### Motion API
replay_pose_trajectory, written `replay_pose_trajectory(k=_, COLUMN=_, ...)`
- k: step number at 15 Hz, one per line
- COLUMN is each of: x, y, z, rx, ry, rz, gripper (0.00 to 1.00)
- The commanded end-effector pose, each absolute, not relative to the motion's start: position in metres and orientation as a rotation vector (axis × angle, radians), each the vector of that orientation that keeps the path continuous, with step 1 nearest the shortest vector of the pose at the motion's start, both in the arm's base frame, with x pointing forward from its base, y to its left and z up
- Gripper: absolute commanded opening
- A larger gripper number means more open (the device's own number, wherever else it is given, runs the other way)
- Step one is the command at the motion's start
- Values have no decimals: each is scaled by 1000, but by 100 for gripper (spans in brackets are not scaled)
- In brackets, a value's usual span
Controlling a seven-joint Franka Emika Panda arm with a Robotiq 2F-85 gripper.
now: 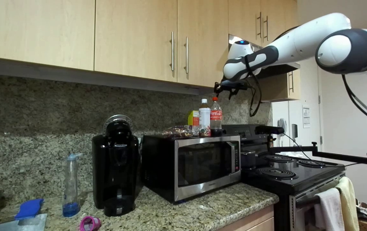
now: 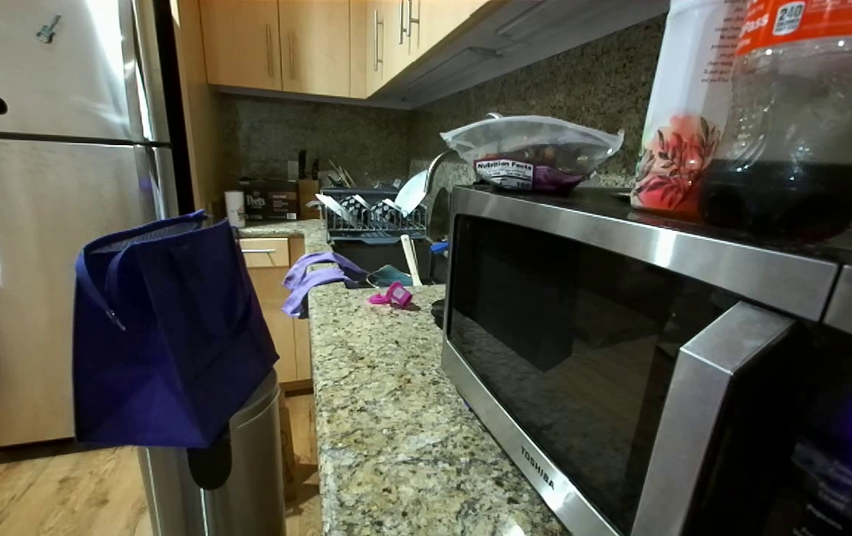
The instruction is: Pick the bottle on the microwave and put it in the bag
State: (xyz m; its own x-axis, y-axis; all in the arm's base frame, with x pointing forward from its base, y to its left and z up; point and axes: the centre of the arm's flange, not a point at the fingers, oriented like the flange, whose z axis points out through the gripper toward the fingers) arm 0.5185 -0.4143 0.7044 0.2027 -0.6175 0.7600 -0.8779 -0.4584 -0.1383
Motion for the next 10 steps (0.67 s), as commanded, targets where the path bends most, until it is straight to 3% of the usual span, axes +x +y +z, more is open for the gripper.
replay_pose_trajectory(k=1, x=515, y=-405, z=717, rx=2213, ry=-1340, rz=1151, gripper=100)
replay_pose_trajectory(k=10, x=529, y=-377, z=701, rx=2376, ry=-1051, rz=1050, gripper=100)
